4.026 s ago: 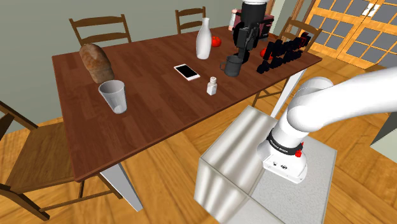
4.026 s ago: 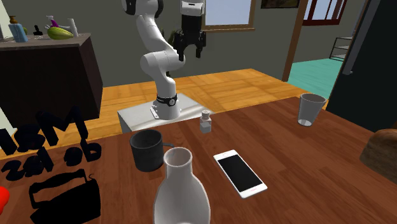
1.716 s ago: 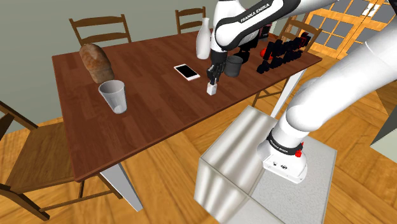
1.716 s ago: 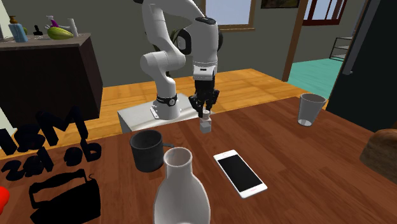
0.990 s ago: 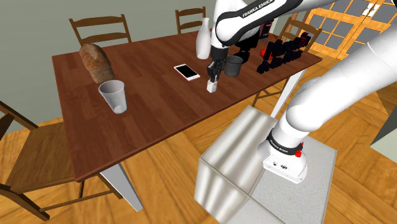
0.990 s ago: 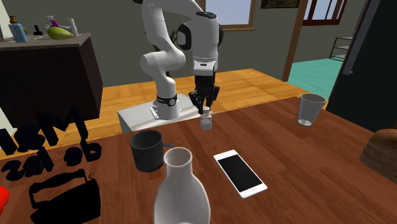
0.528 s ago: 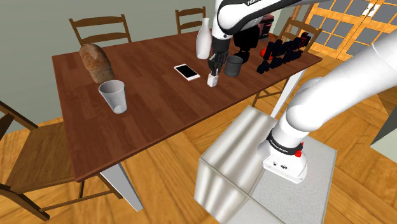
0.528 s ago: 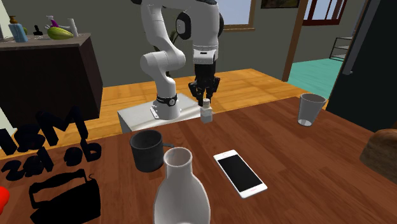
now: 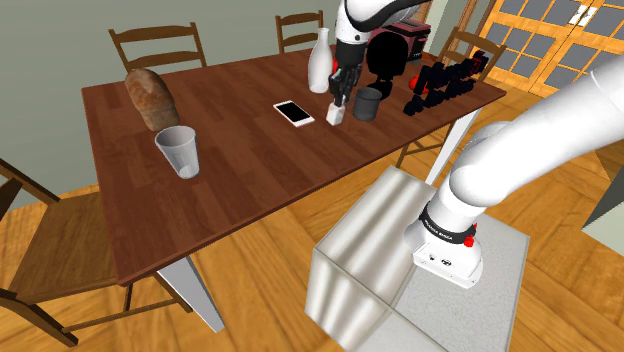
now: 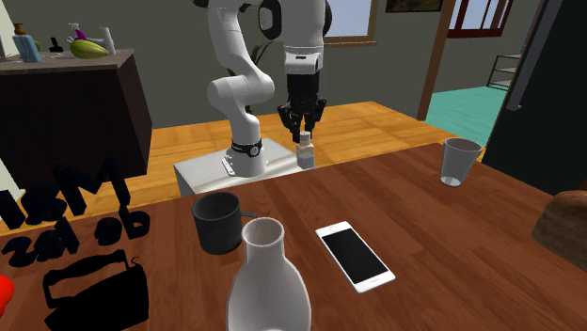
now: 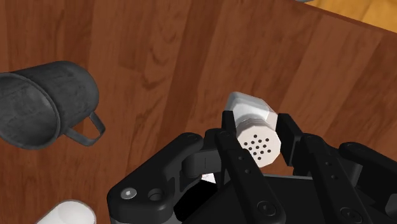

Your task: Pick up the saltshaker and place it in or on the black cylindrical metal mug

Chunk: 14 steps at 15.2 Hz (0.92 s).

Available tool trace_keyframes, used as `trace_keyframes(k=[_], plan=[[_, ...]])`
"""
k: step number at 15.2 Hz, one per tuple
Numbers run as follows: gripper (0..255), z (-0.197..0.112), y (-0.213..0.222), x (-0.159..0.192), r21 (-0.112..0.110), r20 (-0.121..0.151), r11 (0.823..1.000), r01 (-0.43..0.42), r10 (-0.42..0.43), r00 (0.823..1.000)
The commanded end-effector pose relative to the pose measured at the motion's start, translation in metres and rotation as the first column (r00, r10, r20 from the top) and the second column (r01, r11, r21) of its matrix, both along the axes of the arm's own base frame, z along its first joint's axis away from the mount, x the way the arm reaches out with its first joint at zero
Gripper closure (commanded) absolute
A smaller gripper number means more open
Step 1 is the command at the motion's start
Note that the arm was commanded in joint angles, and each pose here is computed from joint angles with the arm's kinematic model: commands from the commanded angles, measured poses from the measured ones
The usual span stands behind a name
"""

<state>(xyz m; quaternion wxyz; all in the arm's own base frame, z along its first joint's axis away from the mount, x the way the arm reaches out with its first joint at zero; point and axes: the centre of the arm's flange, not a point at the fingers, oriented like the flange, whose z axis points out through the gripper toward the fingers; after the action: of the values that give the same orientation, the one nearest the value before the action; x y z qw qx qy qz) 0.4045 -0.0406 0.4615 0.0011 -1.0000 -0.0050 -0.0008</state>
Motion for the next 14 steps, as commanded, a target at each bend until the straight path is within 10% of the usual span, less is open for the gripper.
trace_keyframes(k=[1, 14], plan=[[255, 0.011, 0.001, 0.0, 0.0, 0.0, 1.0, 0.0, 0.0, 1.0], [255, 0.077, 0.001, 0.0, 0.0, 0.0, 1.0, 0.0, 0.0, 1.0]])
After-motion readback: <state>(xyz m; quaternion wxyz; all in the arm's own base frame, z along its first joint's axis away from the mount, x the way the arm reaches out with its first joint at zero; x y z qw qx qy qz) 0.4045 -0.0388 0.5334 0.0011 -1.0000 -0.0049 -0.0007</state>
